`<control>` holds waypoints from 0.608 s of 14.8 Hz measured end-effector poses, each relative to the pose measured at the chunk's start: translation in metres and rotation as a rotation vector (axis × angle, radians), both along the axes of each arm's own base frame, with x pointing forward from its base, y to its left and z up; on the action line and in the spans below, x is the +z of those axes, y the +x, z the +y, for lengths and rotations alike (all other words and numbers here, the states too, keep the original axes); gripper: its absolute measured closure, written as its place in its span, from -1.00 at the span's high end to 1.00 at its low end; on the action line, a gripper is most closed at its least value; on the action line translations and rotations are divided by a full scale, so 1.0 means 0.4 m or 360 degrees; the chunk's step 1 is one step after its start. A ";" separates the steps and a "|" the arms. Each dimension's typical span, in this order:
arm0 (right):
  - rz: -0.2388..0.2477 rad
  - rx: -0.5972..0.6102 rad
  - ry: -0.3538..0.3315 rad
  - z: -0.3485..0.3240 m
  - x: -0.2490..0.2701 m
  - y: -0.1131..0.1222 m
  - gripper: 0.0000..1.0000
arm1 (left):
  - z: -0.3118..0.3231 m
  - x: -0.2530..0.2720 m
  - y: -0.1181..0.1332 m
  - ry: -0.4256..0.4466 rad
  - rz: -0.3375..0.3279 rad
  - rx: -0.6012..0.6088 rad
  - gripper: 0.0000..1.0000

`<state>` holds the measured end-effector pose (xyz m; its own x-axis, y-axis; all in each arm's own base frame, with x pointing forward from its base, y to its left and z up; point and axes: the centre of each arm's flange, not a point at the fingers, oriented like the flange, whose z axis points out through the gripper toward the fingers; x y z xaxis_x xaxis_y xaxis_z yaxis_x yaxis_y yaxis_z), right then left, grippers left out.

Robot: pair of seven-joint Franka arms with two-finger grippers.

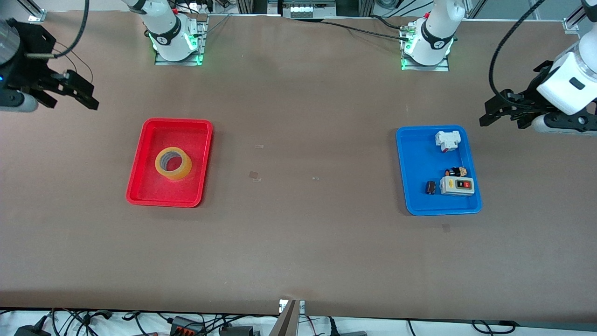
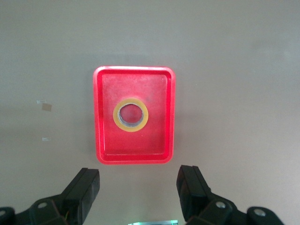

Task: Place and move tape with both arms

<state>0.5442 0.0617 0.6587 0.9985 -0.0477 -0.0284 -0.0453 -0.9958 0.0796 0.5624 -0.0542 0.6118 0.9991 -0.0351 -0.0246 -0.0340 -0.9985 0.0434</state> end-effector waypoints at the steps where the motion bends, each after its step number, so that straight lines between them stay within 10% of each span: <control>1: 0.0000 -0.0009 -0.0002 -0.009 0.003 -0.010 0.98 | -0.003 0.000 0.000 0.0000 0.0000 -0.0004 1.00; 9: 0.0030 -0.0020 0.0029 -0.024 -0.014 -0.006 0.98 | 0.005 0.008 -0.001 0.0000 -0.0011 0.0005 1.00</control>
